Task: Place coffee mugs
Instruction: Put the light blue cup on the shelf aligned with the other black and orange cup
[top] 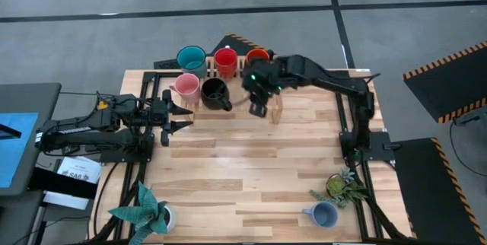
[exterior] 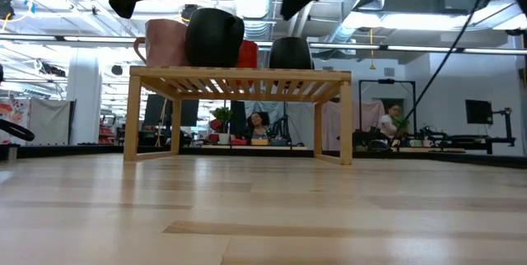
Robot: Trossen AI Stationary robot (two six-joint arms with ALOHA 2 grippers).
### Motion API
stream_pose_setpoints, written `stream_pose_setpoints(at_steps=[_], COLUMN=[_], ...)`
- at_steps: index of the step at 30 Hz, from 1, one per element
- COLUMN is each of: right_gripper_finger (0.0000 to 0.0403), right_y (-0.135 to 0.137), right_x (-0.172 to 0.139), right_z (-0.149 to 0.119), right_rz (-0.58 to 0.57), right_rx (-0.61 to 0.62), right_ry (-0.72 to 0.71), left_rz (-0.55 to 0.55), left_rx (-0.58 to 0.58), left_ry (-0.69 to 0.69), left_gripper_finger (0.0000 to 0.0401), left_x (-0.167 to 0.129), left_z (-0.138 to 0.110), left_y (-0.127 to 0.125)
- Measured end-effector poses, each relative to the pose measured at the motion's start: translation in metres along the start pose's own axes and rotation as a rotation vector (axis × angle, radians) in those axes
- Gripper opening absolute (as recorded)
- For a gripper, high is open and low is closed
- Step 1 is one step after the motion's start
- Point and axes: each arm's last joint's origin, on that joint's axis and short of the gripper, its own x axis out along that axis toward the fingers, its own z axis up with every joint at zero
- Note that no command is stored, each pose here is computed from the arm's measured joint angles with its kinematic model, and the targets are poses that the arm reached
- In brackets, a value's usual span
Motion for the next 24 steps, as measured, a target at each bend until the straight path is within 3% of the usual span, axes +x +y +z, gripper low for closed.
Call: stream_pose_setpoints(at_steps=[5,17,24], right_gripper_finger=[0.0164,0.0164,0.0164], right_y=[0.021,0.046,0.054], right_x=[-0.011,-0.037,-0.046], right_z=[-0.031,-0.144,-0.173], right_rz=[-0.037,0.018,0.103], right_rx=[-0.031,0.094,0.103], right_ry=[-0.026,-0.343,-0.536], left_rz=[0.0,0.001,0.001], left_rx=[-0.017,-0.024,-0.023], left_ry=[-0.003,-0.001,-0.006], left_gripper_finger=[0.0158,0.0158,0.0158], left_x=[0.0,0.0,0.0], left_z=[0.0,0.0,0.001], left_y=[0.0,0.0,0.0])
